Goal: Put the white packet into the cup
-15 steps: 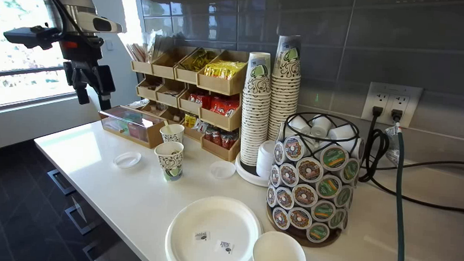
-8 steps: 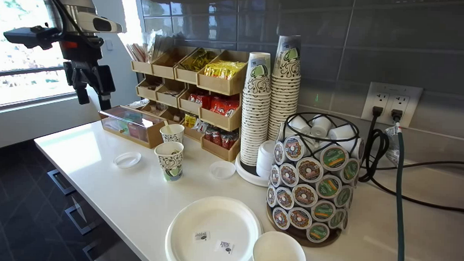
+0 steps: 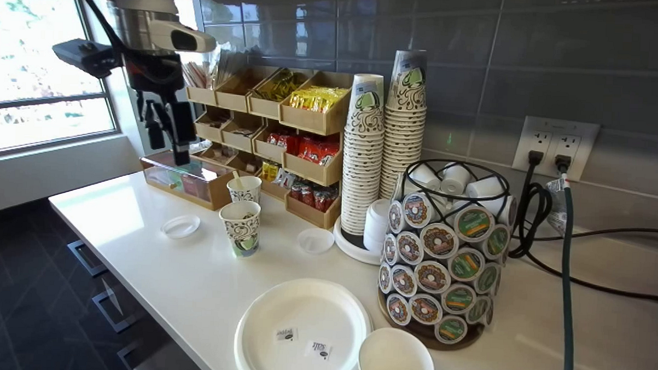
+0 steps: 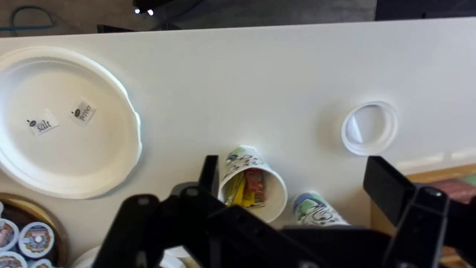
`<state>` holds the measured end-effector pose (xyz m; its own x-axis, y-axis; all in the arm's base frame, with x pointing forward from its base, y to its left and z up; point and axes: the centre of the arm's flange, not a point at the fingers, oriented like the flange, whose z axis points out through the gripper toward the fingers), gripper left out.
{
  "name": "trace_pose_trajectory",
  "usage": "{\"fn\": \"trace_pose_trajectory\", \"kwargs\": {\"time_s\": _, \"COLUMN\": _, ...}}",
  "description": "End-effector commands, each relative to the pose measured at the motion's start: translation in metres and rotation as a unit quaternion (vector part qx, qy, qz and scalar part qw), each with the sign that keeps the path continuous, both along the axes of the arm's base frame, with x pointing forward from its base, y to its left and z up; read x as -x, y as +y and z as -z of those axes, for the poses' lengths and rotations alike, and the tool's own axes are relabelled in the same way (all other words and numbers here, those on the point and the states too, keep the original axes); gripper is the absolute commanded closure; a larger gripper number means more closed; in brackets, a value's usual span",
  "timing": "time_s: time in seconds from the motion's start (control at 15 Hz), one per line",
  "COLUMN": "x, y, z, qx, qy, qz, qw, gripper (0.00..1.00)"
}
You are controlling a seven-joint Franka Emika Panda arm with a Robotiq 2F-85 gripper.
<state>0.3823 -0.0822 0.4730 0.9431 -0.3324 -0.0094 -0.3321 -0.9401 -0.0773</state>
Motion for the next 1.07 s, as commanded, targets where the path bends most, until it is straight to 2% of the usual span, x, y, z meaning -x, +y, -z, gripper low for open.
{"fn": "trace_pose_trajectory", "kwargs": {"time_s": 0.0, "x": -0.010, "y": -0.078, "z": 0.033, "qx": -0.045, "qy": -0.024, "qz": 0.089, "qw": 0.9947, "gripper": 0.00}}
{"fn": "trace_pose_trajectory", "kwargs": {"time_s": 0.27, "x": -0.008, "y": -0.146, "z": 0.079, "qx": -0.050, "qy": -0.059, "qz": 0.212, "qw": 0.9741, "gripper": 0.00}}
{"fn": "trace_pose_trajectory", "kwargs": {"time_s": 0.73, "x": -0.003, "y": -0.214, "z": 0.163, "qx": 0.000, "qy": -0.085, "qz": 0.381, "qw": 0.9204, "gripper": 0.00}}
{"fn": "trace_pose_trajectory", "kwargs": {"time_s": 0.87, "x": -0.006, "y": -0.223, "z": 0.181, "qx": 0.007, "qy": -0.070, "qz": 0.397, "qw": 0.9152, "gripper": 0.00}}
{"fn": "trace_pose_trajectory", "kwargs": {"time_s": 0.93, "x": 0.005, "y": -0.211, "z": 0.161, "qx": 0.007, "qy": -0.080, "qz": 0.371, "qw": 0.9251, "gripper": 0.00}}
{"fn": "trace_pose_trajectory", "kwargs": {"time_s": 1.0, "x": 0.004, "y": -0.213, "z": 0.171, "qx": 0.009, "qy": -0.072, "qz": 0.378, "qw": 0.9231, "gripper": 0.00}}
